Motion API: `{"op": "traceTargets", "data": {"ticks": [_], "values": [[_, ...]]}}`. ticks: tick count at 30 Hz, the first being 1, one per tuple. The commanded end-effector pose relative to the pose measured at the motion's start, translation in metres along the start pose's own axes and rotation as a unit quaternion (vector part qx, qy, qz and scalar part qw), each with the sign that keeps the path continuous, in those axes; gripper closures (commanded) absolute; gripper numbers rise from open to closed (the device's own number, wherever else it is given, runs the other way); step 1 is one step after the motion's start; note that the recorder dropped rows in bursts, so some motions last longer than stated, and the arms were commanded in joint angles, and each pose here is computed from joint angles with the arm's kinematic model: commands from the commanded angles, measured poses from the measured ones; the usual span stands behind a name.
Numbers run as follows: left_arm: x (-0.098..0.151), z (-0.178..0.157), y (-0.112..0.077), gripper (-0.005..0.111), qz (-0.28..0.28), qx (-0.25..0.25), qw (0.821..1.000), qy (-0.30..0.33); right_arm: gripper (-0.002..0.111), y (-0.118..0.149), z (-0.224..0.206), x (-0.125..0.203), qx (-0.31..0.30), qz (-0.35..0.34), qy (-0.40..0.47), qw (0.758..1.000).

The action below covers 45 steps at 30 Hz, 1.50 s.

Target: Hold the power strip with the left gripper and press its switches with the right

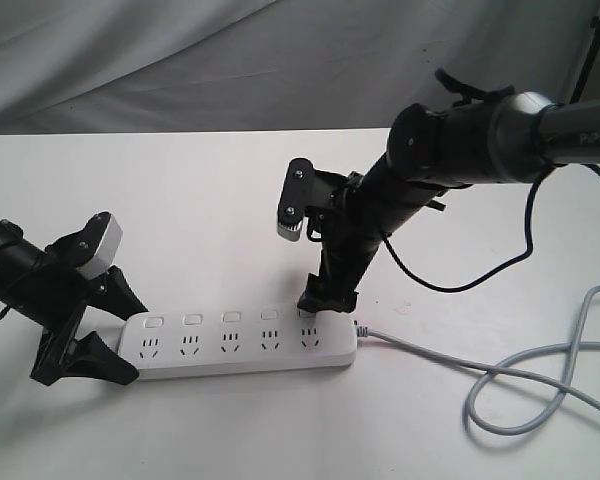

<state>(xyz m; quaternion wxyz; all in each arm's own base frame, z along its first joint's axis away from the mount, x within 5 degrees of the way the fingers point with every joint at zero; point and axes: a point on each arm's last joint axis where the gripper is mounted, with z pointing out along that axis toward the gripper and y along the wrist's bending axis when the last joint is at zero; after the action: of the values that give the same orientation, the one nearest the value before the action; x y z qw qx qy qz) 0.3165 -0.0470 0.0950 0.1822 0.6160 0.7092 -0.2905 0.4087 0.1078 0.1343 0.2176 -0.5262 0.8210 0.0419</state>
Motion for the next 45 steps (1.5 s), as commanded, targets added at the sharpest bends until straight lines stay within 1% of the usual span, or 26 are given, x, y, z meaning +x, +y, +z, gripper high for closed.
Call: {"op": "traceTargets", "data": {"ticks": [1, 7, 15, 18, 21, 26, 33, 37, 40, 44, 45], "values": [[0.001, 0.002, 0.001, 0.104, 0.002, 0.000, 1.000, 0.008, 0.003, 0.006, 0.012, 0.011, -0.018, -0.022, 0.024, 0.999], [0.001, 0.002, 0.001, 0.104, 0.002, 0.000, 1.000, 0.008, 0.003, 0.000, -0.016, -0.005, 0.017, -0.011, -0.020, 1.000], [0.001, 0.002, 0.001, 0.104, 0.002, 0.000, 1.000, 0.008, 0.003, -0.005, -0.073, -0.028, 0.080, 0.015, -0.085, 0.993], [0.001, 0.002, 0.001, 0.104, 0.002, 0.000, 1.000, 0.008, 0.003, -0.006, -0.090, -0.033, 0.100, 0.015, -0.100, 0.990], [0.001, 0.002, 0.001, 0.104, 0.002, 0.000, 1.000, 0.008, 0.003, -0.006, -0.104, -0.037, 0.119, 0.030, -0.116, 0.986], [0.001, 0.002, 0.001, 0.104, 0.002, 0.000, 1.000, 0.008, 0.003, -0.006, -0.124, -0.041, 0.139, 0.041, -0.135, 0.980], [0.001, 0.002, 0.001, 0.104, 0.002, 0.000, 1.000, 0.008, 0.003, -0.004, -0.137, -0.044, 0.145, 0.059, -0.149, 0.976], [0.001, 0.002, 0.001, 0.104, 0.002, 0.000, 1.000, 0.008, 0.003, -0.005, -0.138, -0.044, 0.143, 0.083, -0.152, 0.974], [0.001, 0.002, 0.001, 0.104, 0.002, 0.000, 1.000, 0.008, 0.003, -0.003, -0.137, -0.042, 0.136, 0.080, -0.144, 0.977], [0.001, 0.002, 0.001, 0.104, 0.002, 0.000, 1.000, 0.008, 0.009, -0.002, -0.144, -0.040, 0.127, 0.093, -0.144, 0.977], [0.001, 0.002, 0.001, 0.104, 0.002, 0.000, 1.000, 0.008, 0.014, -0.003, -0.148, -0.038, 0.128, 0.103, -0.145, 0.976]]}}
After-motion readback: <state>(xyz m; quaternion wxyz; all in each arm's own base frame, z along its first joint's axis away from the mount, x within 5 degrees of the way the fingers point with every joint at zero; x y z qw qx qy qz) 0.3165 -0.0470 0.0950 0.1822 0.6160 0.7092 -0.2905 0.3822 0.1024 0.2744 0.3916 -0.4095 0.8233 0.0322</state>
